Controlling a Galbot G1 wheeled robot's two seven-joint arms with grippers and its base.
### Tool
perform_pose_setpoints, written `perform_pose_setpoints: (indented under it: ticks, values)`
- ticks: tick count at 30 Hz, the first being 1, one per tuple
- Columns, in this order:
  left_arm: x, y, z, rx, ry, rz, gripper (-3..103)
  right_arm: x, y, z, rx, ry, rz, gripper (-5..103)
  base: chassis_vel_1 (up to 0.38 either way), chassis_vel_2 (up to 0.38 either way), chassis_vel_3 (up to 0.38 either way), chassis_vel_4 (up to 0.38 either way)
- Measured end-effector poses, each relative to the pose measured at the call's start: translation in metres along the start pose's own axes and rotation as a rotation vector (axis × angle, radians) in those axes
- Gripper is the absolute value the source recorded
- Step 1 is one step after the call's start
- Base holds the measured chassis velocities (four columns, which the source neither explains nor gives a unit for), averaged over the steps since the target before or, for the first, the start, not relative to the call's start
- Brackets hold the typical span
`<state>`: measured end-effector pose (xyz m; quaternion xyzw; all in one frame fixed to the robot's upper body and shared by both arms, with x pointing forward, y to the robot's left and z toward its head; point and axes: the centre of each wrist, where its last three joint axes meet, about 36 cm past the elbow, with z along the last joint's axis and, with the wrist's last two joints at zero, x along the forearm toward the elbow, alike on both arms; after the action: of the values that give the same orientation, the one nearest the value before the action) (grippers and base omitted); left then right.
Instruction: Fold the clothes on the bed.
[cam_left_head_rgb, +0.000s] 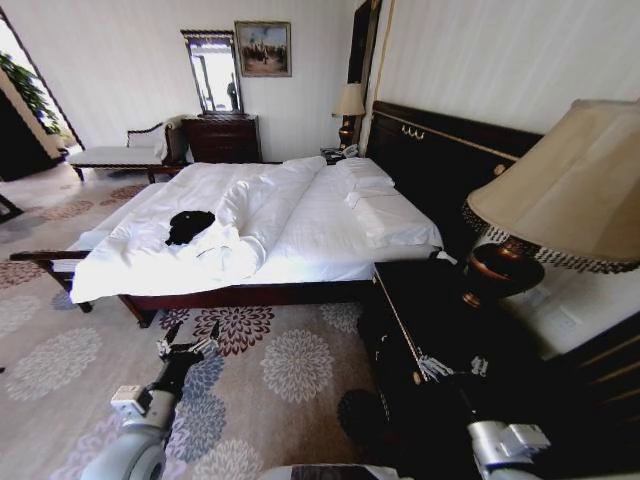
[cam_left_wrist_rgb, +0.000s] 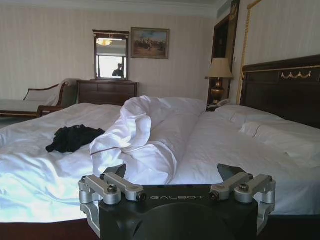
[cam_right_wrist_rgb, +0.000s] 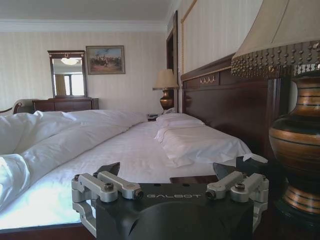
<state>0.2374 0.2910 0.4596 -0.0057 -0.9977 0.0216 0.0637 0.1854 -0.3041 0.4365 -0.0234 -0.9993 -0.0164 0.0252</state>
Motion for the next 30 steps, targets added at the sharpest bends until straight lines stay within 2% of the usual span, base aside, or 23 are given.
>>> perform_pose_setpoints:
  ticks: [3,11,15,21,22,25,30]
  values:
    - [0.000,-0.004,0.002,0.004,0.007,0.003,103,0.000,-0.002,0.003,-0.003,0.005,0.007,100,-0.130,0.157,0.115,-0.150]
    - [0.003,-0.005,0.002,0.004,0.015,-0.002,97,0.000,0.000,0.008,0.004,0.012,0.020,100,-0.113,0.111,0.106,-0.126]
    - [0.006,-0.002,0.002,0.003,0.018,-0.013,102,0.000,0.005,0.010,0.008,0.015,0.017,100,-0.106,0.079,0.109,-0.089]
    - [0.012,0.001,0.002,0.013,0.022,-0.025,99,-0.001,0.008,0.011,0.029,0.018,0.018,100,-0.093,0.099,0.096,-0.100]
    - [0.013,0.002,0.002,0.015,0.024,-0.028,96,-0.001,0.008,0.011,0.036,0.017,0.014,100,-0.107,0.106,0.105,-0.123]
    - [0.015,0.004,0.000,0.018,0.023,-0.032,100,0.000,0.008,0.008,0.064,0.003,-0.008,100,-0.103,0.116,0.114,-0.115]
    - [0.015,0.004,-0.001,0.018,0.019,-0.030,100,0.000,0.011,0.010,0.066,0.005,-0.010,100,-0.116,0.126,0.126,-0.121]
